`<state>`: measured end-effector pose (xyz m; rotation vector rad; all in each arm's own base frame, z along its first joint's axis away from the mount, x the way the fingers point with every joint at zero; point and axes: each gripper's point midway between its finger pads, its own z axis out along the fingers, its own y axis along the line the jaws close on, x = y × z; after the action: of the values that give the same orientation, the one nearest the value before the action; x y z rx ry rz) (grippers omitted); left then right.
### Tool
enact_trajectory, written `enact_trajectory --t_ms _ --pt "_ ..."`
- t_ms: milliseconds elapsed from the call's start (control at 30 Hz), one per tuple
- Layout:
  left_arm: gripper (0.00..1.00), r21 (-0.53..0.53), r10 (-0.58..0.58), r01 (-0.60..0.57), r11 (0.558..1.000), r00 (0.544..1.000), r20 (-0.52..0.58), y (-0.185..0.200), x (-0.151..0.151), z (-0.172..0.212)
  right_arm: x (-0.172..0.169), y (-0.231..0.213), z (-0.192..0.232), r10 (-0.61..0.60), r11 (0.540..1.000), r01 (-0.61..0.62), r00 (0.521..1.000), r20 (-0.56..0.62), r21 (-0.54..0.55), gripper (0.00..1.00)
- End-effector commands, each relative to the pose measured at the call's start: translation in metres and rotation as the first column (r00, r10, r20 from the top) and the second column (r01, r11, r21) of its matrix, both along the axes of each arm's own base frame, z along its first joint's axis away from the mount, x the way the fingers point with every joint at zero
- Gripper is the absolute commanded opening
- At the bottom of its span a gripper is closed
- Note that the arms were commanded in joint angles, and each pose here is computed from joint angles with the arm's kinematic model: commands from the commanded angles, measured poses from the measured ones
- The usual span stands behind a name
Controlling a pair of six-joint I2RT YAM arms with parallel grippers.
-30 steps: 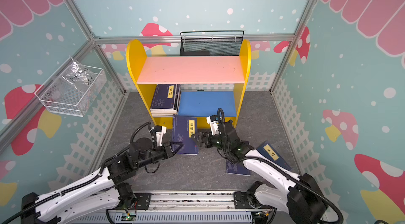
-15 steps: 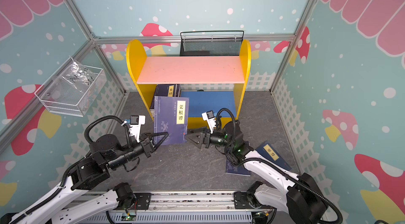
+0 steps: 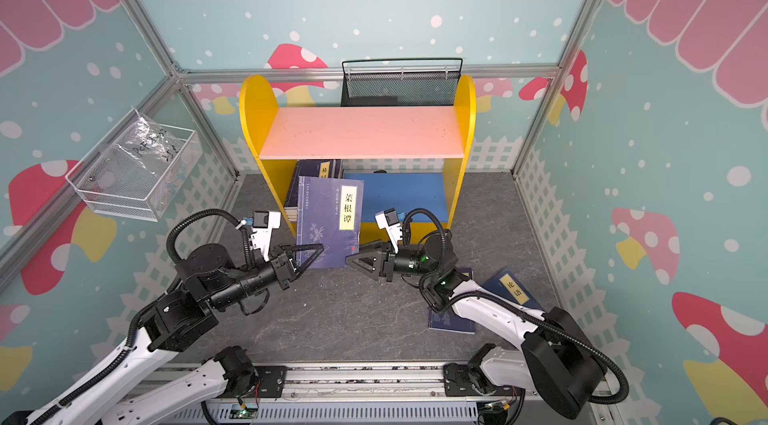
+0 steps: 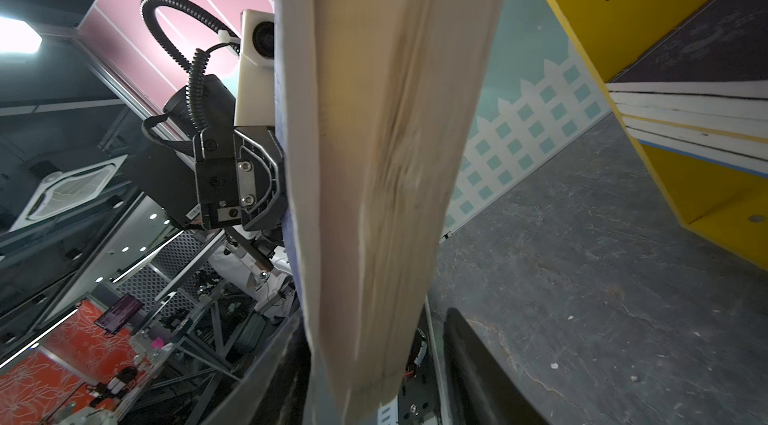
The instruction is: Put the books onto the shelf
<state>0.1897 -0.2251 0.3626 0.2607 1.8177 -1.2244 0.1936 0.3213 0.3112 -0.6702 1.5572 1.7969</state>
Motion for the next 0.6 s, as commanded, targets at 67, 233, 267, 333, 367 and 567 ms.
enact_trajectory --t_ms 67,233,267,333,367,567 --pt "0.00 -0.121 -0.126 0.130 0.984 0.991 0.039 -0.0088 -0.0096 0.0200 -0.0105 -0.0014 0.0166 0.040 0.996 -0.044 0.998 0.055 0.074 0.44" --pt "0.00 -0.170 -0.150 0.153 0.973 0.988 0.030 -0.0067 -0.0072 0.0193 -0.0121 -0.0030 0.0200 0.038 0.995 -0.043 0.998 0.057 0.089 0.35" --pt "0.00 -0.173 -0.152 0.155 0.973 0.988 0.029 -0.0060 -0.0065 0.0191 -0.0126 -0.0028 0.0204 0.040 0.995 -0.045 0.998 0.058 0.090 0.34" --pt "0.00 -0.182 -0.160 0.162 0.970 0.987 0.028 -0.0059 -0.0052 0.0191 -0.0137 -0.0017 0.0193 0.044 0.995 -0.048 0.998 0.055 0.088 0.30" --pt "0.00 -0.186 -0.165 0.168 0.968 0.986 0.029 -0.0060 -0.0050 0.0198 -0.0134 -0.0013 0.0184 0.042 0.995 -0.046 0.998 0.051 0.086 0.27" --pt "0.02 -0.176 -0.182 0.181 0.967 0.983 0.011 -0.0087 -0.0009 0.0152 -0.0086 -0.0009 0.0113 0.026 0.996 -0.025 1.000 -0.014 0.082 0.17"
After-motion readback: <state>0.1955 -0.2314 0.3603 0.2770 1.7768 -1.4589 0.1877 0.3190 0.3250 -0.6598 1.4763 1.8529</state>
